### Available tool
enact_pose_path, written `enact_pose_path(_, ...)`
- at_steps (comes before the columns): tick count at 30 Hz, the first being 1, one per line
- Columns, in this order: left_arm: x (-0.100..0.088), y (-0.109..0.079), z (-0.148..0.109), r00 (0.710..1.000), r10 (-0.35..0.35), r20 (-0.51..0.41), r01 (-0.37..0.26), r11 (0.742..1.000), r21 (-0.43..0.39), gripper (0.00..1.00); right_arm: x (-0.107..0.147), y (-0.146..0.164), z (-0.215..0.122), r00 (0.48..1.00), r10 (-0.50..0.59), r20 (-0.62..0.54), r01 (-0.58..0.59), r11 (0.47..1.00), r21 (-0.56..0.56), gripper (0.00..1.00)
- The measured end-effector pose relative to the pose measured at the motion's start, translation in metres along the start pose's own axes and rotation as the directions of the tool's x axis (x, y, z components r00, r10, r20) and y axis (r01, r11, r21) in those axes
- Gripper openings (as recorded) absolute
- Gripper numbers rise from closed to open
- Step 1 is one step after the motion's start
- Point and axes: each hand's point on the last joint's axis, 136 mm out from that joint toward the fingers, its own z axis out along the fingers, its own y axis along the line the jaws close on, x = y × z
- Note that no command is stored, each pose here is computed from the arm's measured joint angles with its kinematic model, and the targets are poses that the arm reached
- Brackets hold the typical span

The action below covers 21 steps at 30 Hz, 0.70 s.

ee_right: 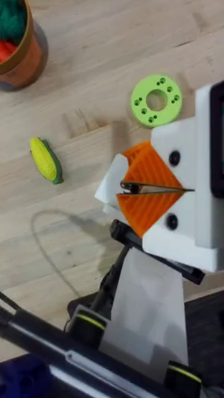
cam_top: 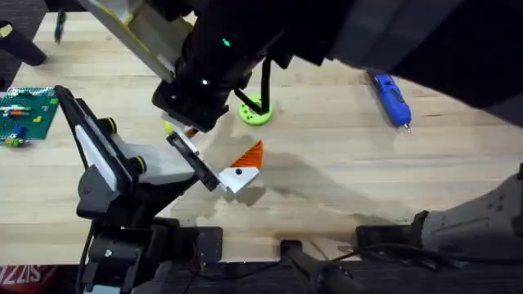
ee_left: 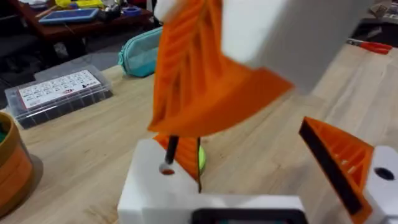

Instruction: Pick up the gripper from the table and insert it into the empty holder that is missing its gripper. Then pick up a screw, insert it into the mounting hole, and use the screwdriver to tighten it. Finally, clean up the table by picking up the vegetable and placing it into the bucket.

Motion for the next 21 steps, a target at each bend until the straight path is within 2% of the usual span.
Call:
enact_pose_path(11, 0.000, 0.000, 0.000, 1.000, 0.000, 0.000, 0.000, 1.000, 0.000, 0.996, 0.007, -0.002, 0.020, 0.999, 0.005, -0.047, -0.005, 1.000, -0.004, 0.004)
enact_pose_path(21, 0.000, 0.000, 0.000, 1.000, 0.000, 0.000, 0.000, 1.000, 0.000, 0.995, 0.007, -0.002, 0.020, 0.999, 0.005, -0.046, -0.005, 1.000, -0.004, 0.004)
